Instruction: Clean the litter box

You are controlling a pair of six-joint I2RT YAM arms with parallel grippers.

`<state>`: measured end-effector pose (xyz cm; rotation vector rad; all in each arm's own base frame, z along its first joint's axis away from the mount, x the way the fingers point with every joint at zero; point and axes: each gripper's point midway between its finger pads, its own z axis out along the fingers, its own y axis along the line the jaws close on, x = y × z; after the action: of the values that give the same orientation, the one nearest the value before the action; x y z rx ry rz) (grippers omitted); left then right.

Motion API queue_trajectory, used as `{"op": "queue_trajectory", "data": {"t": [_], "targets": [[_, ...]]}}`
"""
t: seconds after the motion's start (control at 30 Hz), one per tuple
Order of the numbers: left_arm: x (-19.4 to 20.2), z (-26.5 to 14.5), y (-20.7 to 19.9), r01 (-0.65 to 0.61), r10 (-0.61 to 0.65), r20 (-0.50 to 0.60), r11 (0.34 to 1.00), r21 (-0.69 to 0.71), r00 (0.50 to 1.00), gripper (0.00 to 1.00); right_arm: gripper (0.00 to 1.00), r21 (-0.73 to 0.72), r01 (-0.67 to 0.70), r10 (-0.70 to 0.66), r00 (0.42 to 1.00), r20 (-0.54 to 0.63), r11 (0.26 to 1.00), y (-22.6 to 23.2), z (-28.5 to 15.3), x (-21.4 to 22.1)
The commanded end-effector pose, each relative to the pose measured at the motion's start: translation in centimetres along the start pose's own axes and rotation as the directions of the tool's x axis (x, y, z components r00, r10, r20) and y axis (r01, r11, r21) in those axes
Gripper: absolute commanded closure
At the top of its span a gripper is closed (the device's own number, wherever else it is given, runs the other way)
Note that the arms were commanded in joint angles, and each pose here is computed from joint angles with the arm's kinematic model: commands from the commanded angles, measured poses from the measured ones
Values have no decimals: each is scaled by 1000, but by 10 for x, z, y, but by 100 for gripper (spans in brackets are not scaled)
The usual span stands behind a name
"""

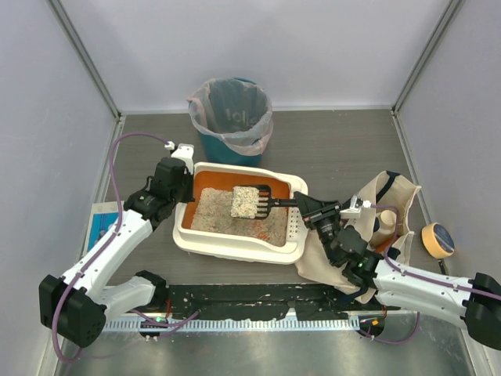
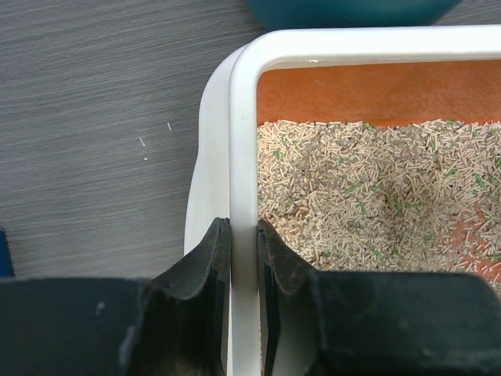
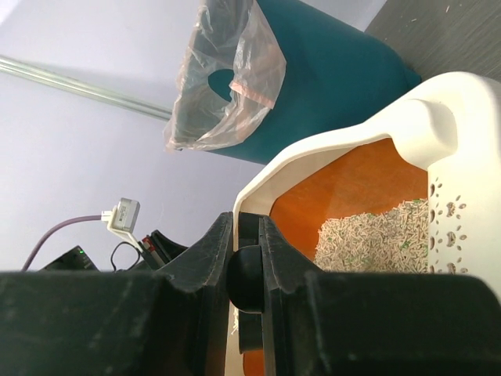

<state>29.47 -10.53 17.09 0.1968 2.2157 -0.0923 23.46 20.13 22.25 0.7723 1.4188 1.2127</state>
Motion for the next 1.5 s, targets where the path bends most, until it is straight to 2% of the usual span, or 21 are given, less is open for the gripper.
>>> {"op": "queue_trajectory", "data": {"t": [0.0,0.17,0.3,0.43,0.57,0.67,0.7,0.8,0.87,0.9,0.93,1.07,1.13,1.23,1.37,1.47], "targets": [[1,-2,-14,-3,3,2,998,67,1000,100,99,-1,-93,93,991,97,996,-3,-4,-24],[2,-1,-15,-3,3,-6,997,71,1000,100,99,-5,-74,74,995,73,997,1,-3,-19],[3,-1,-15,-5,6,-7,997,72,1000,100,99,-23,-153,155,980,125,988,-6,-6,-31],[2,-1,-15,-4,4,-3,997,73,1000,100,99,0,-47,47,998,51,999,3,0,-16],[2,-2,-16,-5,5,-5,997,78,1000,100,99,-28,-99,102,989,109,995,2,-3,-29],[2,-3,-17,-4,4,0,997,82,1000,100,99,-29,-31,32,997,66,999,17,2,-23],[1,-3,-16,-4,4,1,997,83,1000,100,99,8,5,-6,998,58,1000,10,3,-21],[2,-3,-18,-5,6,-1,996,91,1000,100,99,-13,-84,85,987,138,996,8,-3,-40],[2,-3,-18,-5,6,-2,996,93,1000,100,99,-38,-61,65,991,117,997,17,-3,-39],[1,-4,-18,-4,4,3,996,91,1000,100,99,13,-4,3,996,91,1000,9,-1,-33],[1,-4,-18,-4,3,4,996,91,1000,100,99,27,-1,-1,996,85,1000,11,0,-33],[2,-3,-19,-7,7,-2,995,99,1000,100,99,-24,-71,73,989,129,997,11,-5,-42],[2,-4,-19,-5,5,1,995,98,1000,100,99,2,-32,32,996,86,999,10,-2,-33],[2,-4,-20,-6,6,0,995,100,1000,100,99,-4,-92,92,991,96,996,13,0,-34],[1,-5,-19,-8,7,4,995,98,1000,100,99,-12,-63,63,997,41,998,16,6,-19],[1,-6,-19,-9,9,6,995,98,1000,100,99,-4,-117,116,987,111,993,1,1,-33]]}}
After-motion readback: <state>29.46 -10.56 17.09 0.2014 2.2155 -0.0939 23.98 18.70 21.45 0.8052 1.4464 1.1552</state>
